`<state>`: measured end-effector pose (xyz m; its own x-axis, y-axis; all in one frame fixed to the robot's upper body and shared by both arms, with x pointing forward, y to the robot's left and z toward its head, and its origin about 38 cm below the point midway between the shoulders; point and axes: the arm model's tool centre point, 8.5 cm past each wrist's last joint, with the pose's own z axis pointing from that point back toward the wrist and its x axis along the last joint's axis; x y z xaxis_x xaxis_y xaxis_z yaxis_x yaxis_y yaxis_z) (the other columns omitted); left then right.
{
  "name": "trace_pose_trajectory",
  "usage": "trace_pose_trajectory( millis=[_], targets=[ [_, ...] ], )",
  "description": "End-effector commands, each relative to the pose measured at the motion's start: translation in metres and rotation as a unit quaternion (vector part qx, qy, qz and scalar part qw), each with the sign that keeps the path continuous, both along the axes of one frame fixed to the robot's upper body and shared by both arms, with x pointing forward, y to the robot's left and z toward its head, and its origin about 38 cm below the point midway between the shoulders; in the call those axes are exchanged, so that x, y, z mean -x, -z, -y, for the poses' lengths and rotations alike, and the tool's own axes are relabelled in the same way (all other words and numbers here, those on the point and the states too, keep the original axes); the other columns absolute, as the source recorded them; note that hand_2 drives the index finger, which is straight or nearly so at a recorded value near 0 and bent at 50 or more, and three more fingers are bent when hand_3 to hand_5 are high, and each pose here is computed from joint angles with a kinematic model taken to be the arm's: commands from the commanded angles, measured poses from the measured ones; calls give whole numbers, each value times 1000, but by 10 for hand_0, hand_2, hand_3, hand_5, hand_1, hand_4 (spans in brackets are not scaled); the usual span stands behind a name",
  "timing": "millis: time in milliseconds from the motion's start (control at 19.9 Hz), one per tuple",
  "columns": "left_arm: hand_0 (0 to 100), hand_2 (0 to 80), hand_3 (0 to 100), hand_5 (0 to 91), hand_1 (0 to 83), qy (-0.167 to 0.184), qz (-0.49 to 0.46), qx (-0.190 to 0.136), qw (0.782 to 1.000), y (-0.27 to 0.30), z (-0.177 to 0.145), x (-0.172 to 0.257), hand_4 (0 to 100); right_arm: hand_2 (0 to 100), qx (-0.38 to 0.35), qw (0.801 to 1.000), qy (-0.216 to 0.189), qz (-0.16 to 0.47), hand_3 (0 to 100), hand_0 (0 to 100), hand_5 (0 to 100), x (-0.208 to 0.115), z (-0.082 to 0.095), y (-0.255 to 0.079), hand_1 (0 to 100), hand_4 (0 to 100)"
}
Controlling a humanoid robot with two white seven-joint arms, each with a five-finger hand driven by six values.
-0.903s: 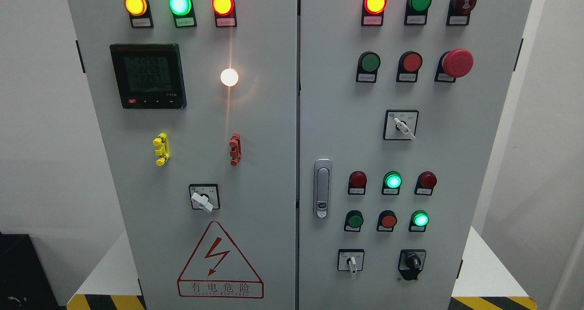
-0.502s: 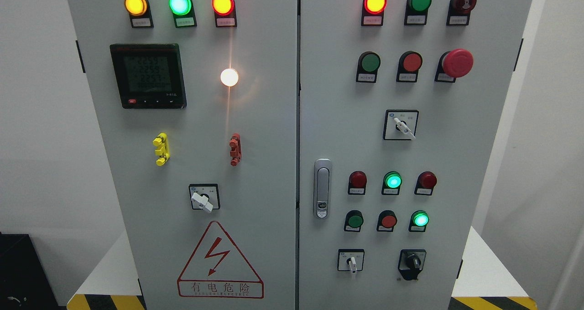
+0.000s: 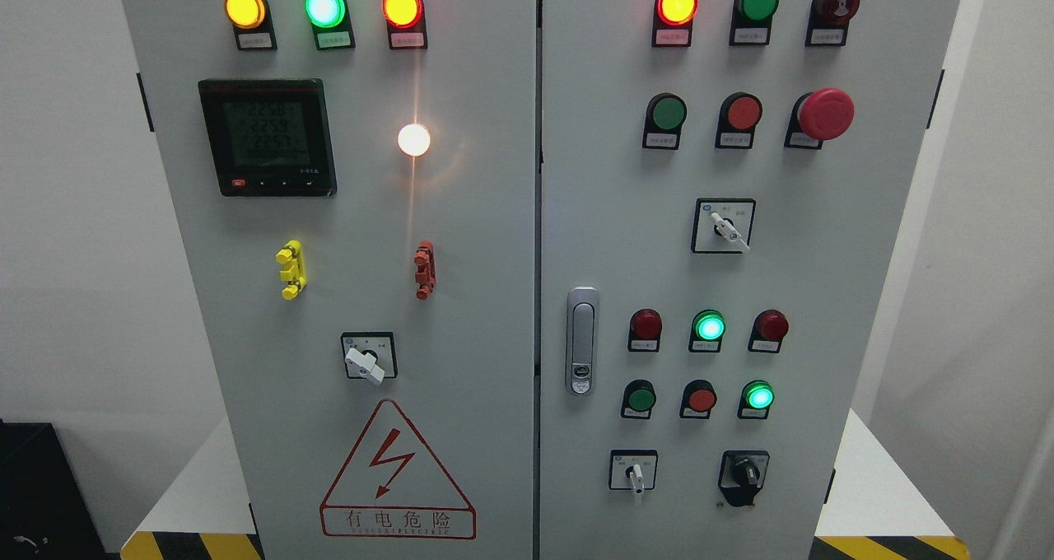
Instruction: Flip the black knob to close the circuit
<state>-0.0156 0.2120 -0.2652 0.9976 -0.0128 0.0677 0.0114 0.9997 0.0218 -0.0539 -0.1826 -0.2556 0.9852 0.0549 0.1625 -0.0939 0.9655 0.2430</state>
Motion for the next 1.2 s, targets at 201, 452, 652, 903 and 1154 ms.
trace_pose_trajectory(
  millis=[201,452,652,903,1154],
  targets=[
    [120,0,0,0,556,0,0,0,1000,0,0,0,0,0,30,986,-41,157,0,0,0,-97,14,-25,133,0],
    [120,0,0,0,556,0,0,0,1000,0,0,0,0,10,73,964,-112,231,0,0,0,-144,22,-50,134,0],
    [120,0,0,0,556,0,0,0,1000,0,0,0,0,197,119,937,-151,291,217,0,0,-182,34,-75,140,140],
    [120,0,0,0,556,0,0,0,1000,0,0,0,0,333,177,892,-186,372,434,0,112,-231,44,-120,145,355],
    [120,0,0,0,556,0,0,0,1000,0,0,0,0,488,234,846,-217,426,609,0,278,-263,55,-163,136,482]
  ],
)
